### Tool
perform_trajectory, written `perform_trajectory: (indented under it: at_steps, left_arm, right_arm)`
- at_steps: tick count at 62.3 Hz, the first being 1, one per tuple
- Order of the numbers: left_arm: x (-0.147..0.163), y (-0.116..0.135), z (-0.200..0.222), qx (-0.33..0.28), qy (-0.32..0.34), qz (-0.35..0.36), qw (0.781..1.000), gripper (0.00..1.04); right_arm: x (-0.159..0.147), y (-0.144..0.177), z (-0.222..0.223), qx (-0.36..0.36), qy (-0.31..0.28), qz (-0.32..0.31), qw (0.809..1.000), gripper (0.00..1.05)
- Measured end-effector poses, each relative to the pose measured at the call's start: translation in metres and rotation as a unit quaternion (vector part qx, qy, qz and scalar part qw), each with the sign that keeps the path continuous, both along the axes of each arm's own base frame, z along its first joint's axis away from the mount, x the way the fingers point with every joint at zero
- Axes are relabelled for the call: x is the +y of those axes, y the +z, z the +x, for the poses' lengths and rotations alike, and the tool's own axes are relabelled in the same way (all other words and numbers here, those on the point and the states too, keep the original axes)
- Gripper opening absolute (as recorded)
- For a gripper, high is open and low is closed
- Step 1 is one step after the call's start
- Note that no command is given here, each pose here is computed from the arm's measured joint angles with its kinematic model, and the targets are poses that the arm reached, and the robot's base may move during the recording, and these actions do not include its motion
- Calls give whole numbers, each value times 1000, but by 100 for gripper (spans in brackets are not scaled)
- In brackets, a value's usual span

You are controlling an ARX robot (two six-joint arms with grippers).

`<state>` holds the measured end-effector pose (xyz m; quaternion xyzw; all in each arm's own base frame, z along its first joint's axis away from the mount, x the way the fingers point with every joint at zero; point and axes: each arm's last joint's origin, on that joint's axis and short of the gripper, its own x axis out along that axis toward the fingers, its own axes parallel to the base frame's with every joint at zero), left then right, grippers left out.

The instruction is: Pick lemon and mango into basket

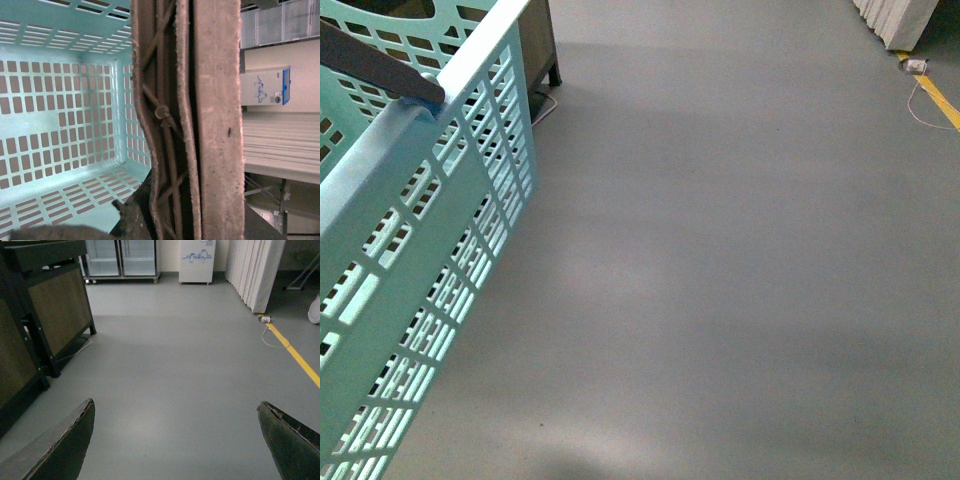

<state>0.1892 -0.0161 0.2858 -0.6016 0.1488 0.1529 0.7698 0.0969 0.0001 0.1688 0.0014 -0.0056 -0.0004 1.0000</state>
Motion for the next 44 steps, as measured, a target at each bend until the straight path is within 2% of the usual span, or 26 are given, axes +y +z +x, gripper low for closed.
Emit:
perform_trajectory:
  at_steps: [44]
  left_arm:
    - [0, 0, 0, 0, -1, 0, 1000, 15]
  right_arm:
    - [0, 0, 0, 0, 0, 0, 1000, 96]
